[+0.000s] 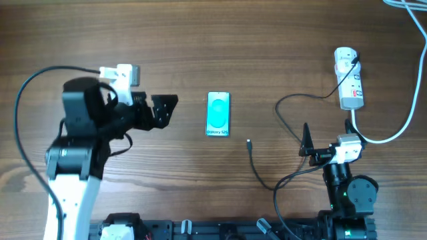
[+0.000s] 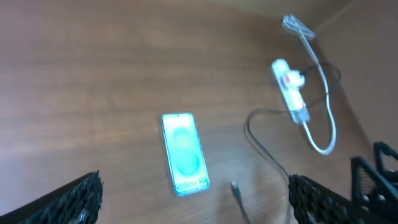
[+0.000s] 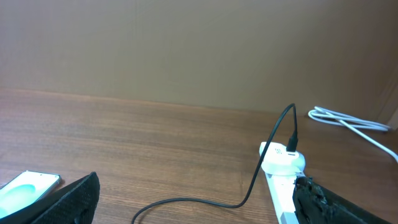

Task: Plug charger to phone and switch on socket
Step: 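Move the left gripper over the Galaxy S25 phone and lower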

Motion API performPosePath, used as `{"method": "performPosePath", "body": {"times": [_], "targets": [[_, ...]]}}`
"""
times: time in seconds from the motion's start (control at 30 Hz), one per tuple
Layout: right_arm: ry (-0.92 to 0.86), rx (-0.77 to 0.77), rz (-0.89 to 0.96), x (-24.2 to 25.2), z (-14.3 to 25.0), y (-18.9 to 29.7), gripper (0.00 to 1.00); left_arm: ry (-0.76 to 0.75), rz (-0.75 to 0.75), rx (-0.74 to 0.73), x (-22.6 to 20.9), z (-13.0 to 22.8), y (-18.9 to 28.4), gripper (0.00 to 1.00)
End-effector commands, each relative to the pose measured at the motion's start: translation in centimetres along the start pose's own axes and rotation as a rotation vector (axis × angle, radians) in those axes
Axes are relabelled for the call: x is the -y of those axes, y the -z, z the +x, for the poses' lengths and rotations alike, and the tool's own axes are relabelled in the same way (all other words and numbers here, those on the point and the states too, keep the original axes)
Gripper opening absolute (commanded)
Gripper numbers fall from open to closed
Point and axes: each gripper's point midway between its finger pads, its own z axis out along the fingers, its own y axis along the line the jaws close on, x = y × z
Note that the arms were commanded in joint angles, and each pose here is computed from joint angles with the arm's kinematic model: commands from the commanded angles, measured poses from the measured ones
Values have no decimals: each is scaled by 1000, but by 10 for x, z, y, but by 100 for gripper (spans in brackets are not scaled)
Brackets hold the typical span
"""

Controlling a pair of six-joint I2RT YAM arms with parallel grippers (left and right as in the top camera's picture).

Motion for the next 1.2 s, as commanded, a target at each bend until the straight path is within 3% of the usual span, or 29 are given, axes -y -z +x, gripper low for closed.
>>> {"method": "performPosePath", "body": {"times": [0.0,0.2,0.43,0.73,0.93,1.17], "targets": [[6,7,12,2,-1,0,100,91,-81,-67,4,-14,-5,100],[6,7,12,2,-1,0,100,141,-382,-340,3,-17,-17,100],[6,7,12,2,-1,0,100,71,-341,-524,37,12,-75,100],[6,7,12,2,-1,0,100,178,-486,-777,32,89,-139,100],[6,7,12,2,-1,0,100,166,-536,-814,11,108,-174,100],[6,7,12,2,-1,0,100,157,-446,-723,21,97,-207,100]]}}
